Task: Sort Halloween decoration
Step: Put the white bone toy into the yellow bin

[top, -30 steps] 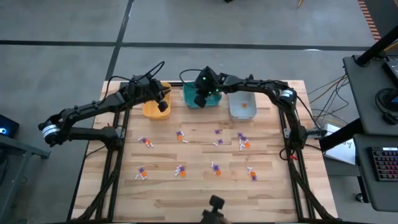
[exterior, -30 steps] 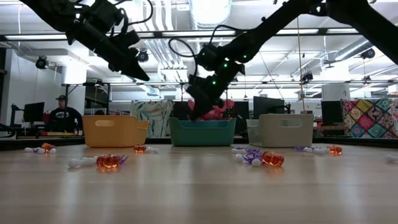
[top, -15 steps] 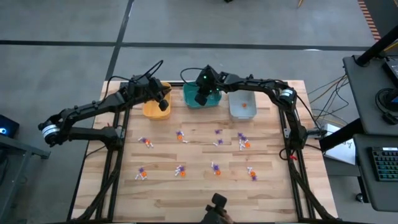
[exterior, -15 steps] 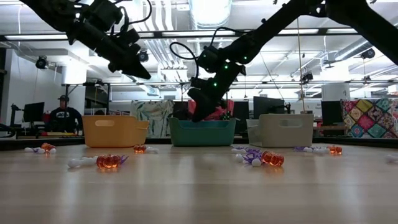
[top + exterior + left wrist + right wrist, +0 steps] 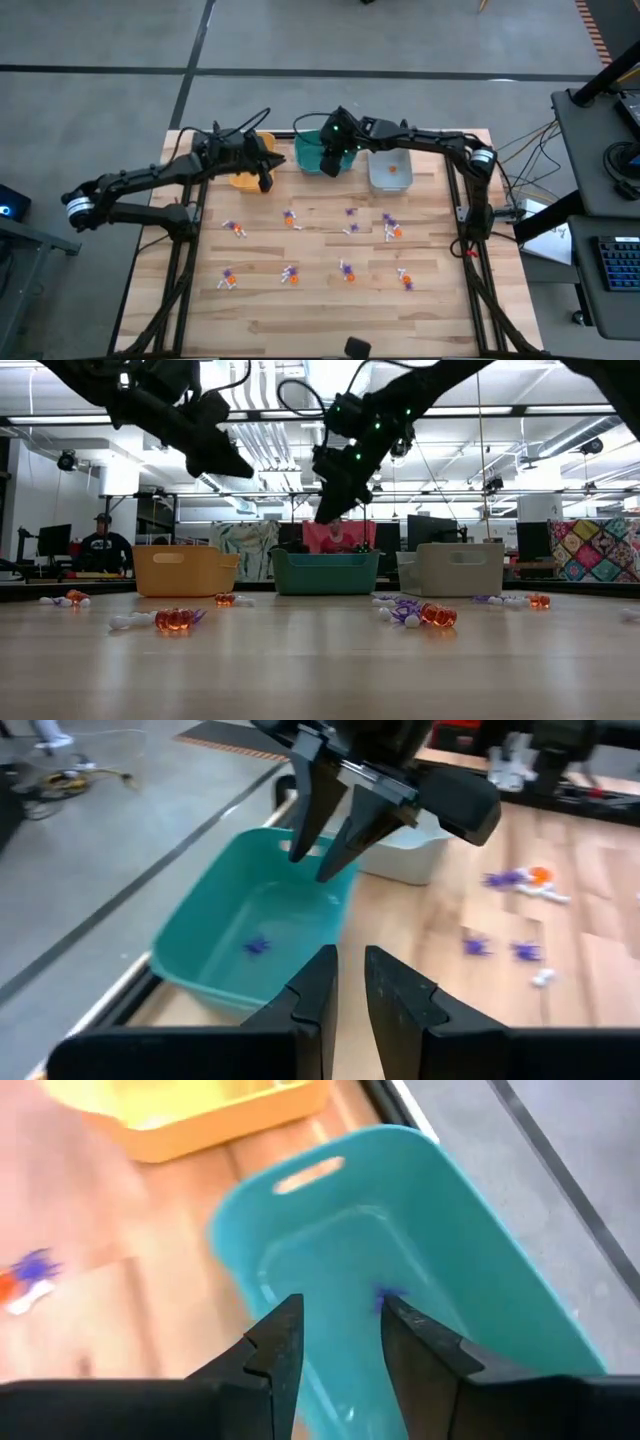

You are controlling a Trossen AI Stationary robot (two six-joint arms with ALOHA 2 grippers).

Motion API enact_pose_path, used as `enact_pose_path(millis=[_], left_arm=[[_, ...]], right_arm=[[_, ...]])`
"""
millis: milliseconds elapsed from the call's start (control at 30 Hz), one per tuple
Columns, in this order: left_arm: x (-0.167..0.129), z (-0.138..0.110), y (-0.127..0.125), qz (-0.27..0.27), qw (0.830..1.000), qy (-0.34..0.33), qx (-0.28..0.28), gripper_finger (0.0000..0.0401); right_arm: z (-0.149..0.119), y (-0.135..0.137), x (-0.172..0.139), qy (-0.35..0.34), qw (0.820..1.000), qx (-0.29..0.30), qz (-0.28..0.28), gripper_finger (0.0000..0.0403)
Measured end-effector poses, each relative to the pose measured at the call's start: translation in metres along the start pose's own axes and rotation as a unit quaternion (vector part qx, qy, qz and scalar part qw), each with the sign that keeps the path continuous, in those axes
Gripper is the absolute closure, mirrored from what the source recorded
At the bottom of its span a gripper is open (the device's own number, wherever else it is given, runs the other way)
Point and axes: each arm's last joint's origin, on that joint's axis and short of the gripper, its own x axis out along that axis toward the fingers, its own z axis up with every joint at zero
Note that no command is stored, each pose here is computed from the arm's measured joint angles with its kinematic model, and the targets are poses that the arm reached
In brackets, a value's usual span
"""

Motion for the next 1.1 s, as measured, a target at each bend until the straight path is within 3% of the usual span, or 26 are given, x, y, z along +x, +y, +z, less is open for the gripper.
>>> enact_pose_path(millis=[267,467,833,1000,1100], left_arm=[[0.002,-0.006,-0.030,-0.059,0.998,0.033,-0.006,0.0364],[-0.002,-0.019,-0.052,-0.097,0.989,0.107,-0.020,0.0364],[-0.013,-0.044,-0.073,-0.122,0.963,0.239,-0.017,0.0364],[-0.016,-0.045,-0.084,-0.170,0.956,0.241,-0.005,0.0364],[-0.016,-0.044,-0.088,-0.171,0.954,0.243,-0.034,0.0364]], right_arm=[[-0.015,0.041,-0.016,0.001,0.999,-0.035,0.032,0.0296],[-0.036,0.066,-0.033,-0.002,0.997,-0.048,0.054,0.0308],[-0.072,0.092,-0.073,0.006,0.994,-0.074,0.084,0.0327],[-0.082,0.098,-0.086,0.002,0.993,-0.073,0.093,0.0330],[-0.086,0.099,-0.090,0.004,0.994,-0.061,0.096,0.0330]])
